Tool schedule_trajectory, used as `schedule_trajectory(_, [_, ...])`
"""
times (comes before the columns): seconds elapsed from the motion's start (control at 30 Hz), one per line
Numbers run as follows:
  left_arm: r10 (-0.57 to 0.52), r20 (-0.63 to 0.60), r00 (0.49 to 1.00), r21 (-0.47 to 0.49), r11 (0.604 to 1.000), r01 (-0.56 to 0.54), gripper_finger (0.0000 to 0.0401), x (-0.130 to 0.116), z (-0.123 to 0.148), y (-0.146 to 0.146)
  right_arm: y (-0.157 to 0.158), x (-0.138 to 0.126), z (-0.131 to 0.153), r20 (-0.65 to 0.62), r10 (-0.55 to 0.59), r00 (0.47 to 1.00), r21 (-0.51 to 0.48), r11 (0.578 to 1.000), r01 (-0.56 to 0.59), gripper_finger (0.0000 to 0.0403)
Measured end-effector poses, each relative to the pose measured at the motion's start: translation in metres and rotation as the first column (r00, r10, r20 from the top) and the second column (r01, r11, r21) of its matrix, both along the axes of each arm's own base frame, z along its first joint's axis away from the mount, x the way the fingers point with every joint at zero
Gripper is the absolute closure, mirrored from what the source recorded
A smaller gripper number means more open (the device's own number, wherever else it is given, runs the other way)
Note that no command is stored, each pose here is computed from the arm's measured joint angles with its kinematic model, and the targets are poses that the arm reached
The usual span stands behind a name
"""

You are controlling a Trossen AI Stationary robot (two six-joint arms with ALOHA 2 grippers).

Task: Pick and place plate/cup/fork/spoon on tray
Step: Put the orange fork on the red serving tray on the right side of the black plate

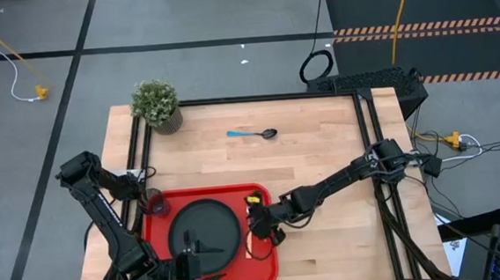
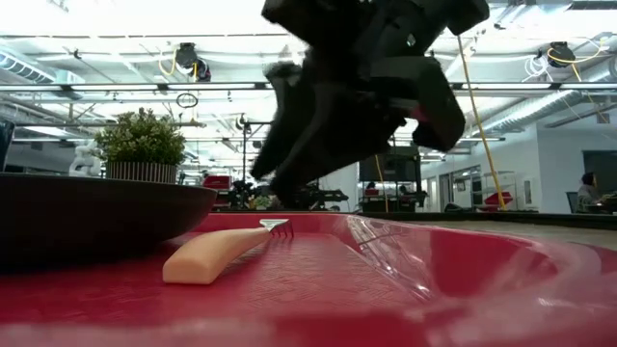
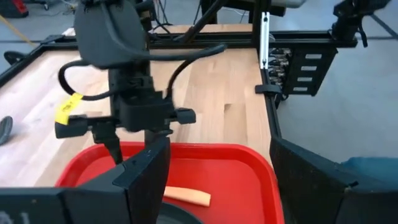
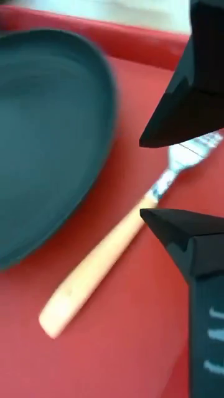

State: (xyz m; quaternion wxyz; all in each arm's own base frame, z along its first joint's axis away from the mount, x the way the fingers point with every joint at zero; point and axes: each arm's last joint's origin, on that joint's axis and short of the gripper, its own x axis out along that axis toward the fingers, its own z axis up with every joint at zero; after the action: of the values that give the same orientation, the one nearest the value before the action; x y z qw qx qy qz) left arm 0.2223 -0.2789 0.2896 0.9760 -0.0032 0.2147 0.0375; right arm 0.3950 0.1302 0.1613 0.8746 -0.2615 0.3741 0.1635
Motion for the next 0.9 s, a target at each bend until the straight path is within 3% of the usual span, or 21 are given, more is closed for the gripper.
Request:
schedule_trajectory(0.1, [0.031, 0.016, 0.999, -0.020, 0.999, -0.031, 0.0123, 0.000, 0.000, 0.001, -0.007, 0.003, 0.000, 0.001, 0.122, 0.993, -0.021, 0.992, -0.122, 0.0235])
schedule_trajectory(0.37, [0.137, 0.062, 0.989, -0.080, 0.988, -0.132, 0.0123, 0.008, 0.002, 0.008, -0.031, 0.009, 0.000, -0.005, 0.265, 0.964, -0.016, 0.964, -0.265, 0.0246])
schedule_trajectory(0.5, [0.173, 0.064, 0.983, -0.102, 0.981, -0.166, 0.0123, 0.015, 0.002, 0.014, -0.038, 0.009, -0.001, -0.012, 0.348, 0.937, 0.033, 0.937, -0.347, 0.0247])
schedule_trajectory(0.73, [0.223, 0.065, 0.973, -0.100, 0.971, -0.216, 0.0123, 0.029, 0.002, 0.027, -0.048, 0.011, 0.000, 0.024, 0.446, 0.895, 0.001, 0.895, -0.446, 0.0247])
schedule_trajectory(0.9, [0.254, 0.064, 0.965, -0.079, 0.965, -0.249, 0.0123, 0.039, 0.002, 0.037, -0.052, 0.017, -0.015, 0.028, 0.493, 0.869, -0.007, 0.870, -0.493, 0.0247])
